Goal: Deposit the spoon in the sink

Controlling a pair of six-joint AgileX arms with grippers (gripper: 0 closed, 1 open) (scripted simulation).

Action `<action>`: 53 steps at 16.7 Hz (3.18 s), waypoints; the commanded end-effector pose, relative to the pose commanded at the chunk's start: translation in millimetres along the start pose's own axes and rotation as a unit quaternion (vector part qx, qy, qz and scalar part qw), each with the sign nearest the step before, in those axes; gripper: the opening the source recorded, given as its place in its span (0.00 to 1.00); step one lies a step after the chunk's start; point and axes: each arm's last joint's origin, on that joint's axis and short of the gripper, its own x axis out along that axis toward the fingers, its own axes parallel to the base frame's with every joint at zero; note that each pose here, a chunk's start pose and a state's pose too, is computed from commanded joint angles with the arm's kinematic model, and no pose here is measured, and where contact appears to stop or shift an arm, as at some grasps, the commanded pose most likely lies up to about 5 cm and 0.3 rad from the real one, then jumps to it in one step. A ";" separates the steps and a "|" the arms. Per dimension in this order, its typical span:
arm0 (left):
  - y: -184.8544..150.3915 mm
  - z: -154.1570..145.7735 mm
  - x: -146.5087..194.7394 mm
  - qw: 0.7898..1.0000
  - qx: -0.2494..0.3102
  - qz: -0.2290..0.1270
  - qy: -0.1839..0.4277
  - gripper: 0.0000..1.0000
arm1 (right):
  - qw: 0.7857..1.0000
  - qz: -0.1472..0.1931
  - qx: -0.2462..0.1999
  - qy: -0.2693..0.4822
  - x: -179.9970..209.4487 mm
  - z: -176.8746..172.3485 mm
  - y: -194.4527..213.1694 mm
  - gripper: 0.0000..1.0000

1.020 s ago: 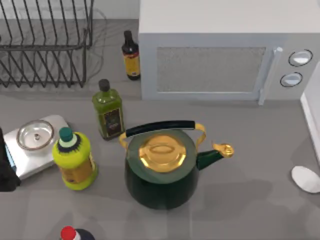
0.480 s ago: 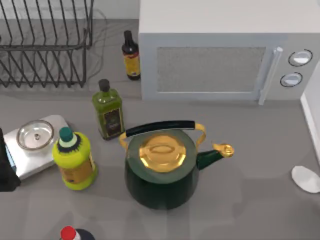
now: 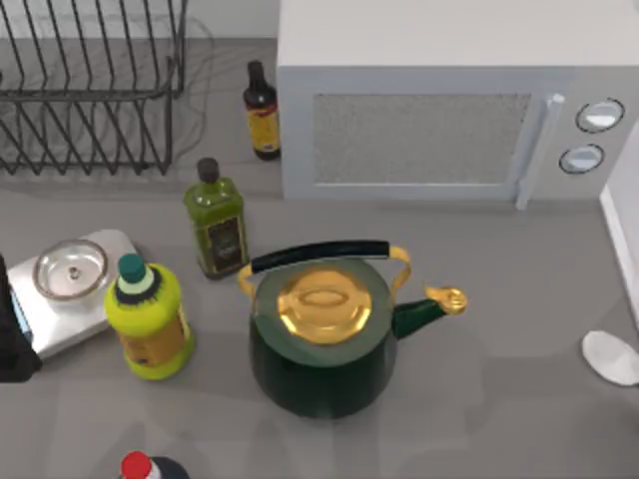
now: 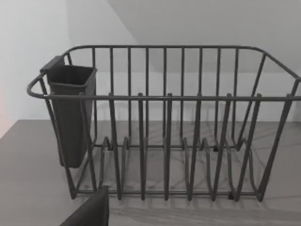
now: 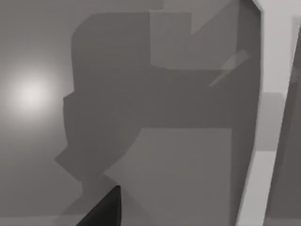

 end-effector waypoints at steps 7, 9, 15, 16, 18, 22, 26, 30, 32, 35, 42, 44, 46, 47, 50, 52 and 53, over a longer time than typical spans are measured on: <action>0.0 0.0 0.0 1.000 0.000 0.000 0.000 1.00 | 1.000 0.000 0.000 0.000 0.0 0.0 0.0 0.17; 0.0 0.0 0.0 1.000 0.000 0.000 0.000 1.00 | 1.000 0.000 0.000 0.000 0.0 0.0 0.0 0.02; 0.0 0.0 0.0 1.000 0.000 0.000 0.000 1.00 | 1.000 0.000 0.000 0.000 0.0 0.0 0.0 0.00; 0.0 0.0 0.0 1.000 0.000 0.000 0.000 1.00 | 1.000 0.000 0.000 0.000 0.0 0.0 0.0 0.00; 0.0 0.0 0.0 1.000 0.000 0.000 0.000 1.00 | 1.000 0.001 0.009 -0.011 -21.6 0.9 0.0 0.00; 0.0 0.0 0.0 1.000 0.000 0.000 0.000 1.00 | 1.000 0.001 0.007 -0.010 -36.7 3.7 -3.7 0.00; 0.0 0.0 0.0 1.000 0.000 0.000 0.000 1.00 | 1.000 0.013 0.006 0.000 -77.4 3.9 -3.9 0.00; 0.0 0.0 0.0 1.000 0.000 0.000 0.000 1.00 | 1.000 0.004 0.008 -0.008 -116.5 1.0 -0.8 0.00; 0.0 0.0 0.0 1.000 0.000 0.000 0.000 1.00 | 1.000 0.001 0.009 -0.011 -121.6 0.4 -0.2 0.00; 0.0 0.0 0.0 1.000 0.000 0.000 0.000 1.00 | 1.000 0.003 0.009 -0.009 -120.0 0.9 -0.2 0.00; 0.0 0.0 0.0 1.000 0.000 0.000 0.000 1.00 | 1.000 0.027 0.003 0.011 -132.2 28.3 -37.7 0.00; 0.0 0.0 0.0 1.000 0.000 0.000 0.000 1.00 | 0.999 0.036 0.000 0.019 -138.5 47.1 -63.6 0.00; 0.0 0.0 0.0 1.000 0.000 0.000 0.000 1.00 | 0.999 0.042 -0.004 0.022 -144.8 68.7 -94.2 0.00; 0.0 0.0 0.0 1.000 0.000 0.000 0.000 1.00 | 0.999 0.043 -0.005 0.023 -147.2 79.7 -110.6 0.00; 0.0 0.0 0.0 1.000 0.000 0.000 0.000 1.00 | 0.999 0.039 -0.006 0.018 -148.6 110.0 -158.8 0.00; 0.0 0.0 0.0 1.000 0.000 0.000 0.000 1.00 | 0.999 0.032 -0.006 0.012 -145.1 125.0 -186.2 0.00; 0.0 0.0 0.0 1.000 0.000 0.000 0.000 1.00 | 1.000 0.028 -0.005 0.009 -142.3 130.6 -197.8 0.00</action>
